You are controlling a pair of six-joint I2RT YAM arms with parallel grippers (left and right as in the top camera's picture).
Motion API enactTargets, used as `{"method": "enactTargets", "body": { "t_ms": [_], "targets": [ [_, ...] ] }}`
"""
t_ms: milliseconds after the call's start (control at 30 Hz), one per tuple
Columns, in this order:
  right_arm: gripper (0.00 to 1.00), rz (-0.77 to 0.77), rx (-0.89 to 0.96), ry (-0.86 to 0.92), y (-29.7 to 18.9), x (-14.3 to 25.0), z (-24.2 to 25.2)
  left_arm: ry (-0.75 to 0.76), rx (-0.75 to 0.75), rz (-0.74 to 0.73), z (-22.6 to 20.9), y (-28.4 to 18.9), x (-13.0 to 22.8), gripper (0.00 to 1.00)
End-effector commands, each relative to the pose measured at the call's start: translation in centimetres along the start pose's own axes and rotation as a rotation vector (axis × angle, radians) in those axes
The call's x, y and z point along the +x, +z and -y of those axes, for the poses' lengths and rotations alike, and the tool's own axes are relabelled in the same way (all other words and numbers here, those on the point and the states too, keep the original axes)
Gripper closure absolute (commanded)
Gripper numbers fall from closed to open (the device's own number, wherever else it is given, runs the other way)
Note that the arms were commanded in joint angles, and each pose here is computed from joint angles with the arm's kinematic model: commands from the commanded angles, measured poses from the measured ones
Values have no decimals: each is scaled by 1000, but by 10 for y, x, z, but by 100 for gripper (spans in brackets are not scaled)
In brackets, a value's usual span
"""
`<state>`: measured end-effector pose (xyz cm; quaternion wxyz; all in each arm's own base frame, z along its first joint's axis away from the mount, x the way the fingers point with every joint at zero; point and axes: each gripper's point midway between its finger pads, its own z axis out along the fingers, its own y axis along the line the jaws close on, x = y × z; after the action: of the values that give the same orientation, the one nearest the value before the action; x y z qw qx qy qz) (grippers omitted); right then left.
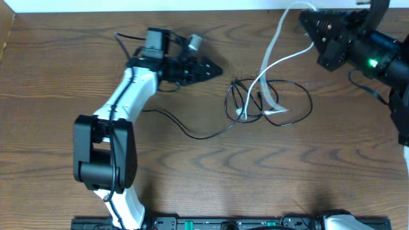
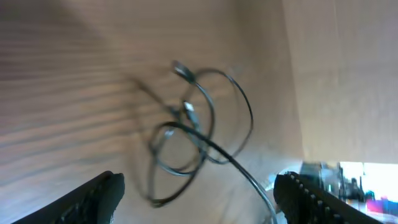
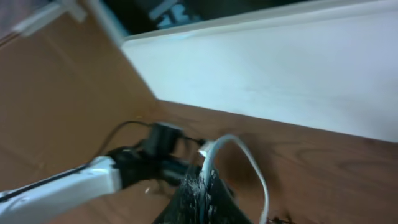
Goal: Untangle cables
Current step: 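Carry the white cable to the upper right corner and release it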
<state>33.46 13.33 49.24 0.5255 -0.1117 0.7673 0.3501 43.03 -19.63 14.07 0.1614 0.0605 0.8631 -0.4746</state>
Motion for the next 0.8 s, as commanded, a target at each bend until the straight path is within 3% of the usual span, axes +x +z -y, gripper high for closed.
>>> {"method": "enactTargets", "body": {
  "t_ms": [0, 167, 400, 600, 767],
  "targets": [
    [99, 45, 46, -13, -12, -11, 10, 29, -48, 67, -8, -31, -15, 17],
    [99, 130, 256, 5, -31, -30, 62, -45, -141, 40, -35, -48, -2, 19],
    [99, 279, 608, 12, -73, -66, 166, -77, -145, -31, -19, -53, 21, 19],
    [99, 266, 736, 92, -79, -60, 270, -29, -363, -34, -20, -69, 32, 19],
    [99, 282, 795, 160, -80, -48, 351, -4, -433, -28, -7, -83, 40, 19]
  ]
}}
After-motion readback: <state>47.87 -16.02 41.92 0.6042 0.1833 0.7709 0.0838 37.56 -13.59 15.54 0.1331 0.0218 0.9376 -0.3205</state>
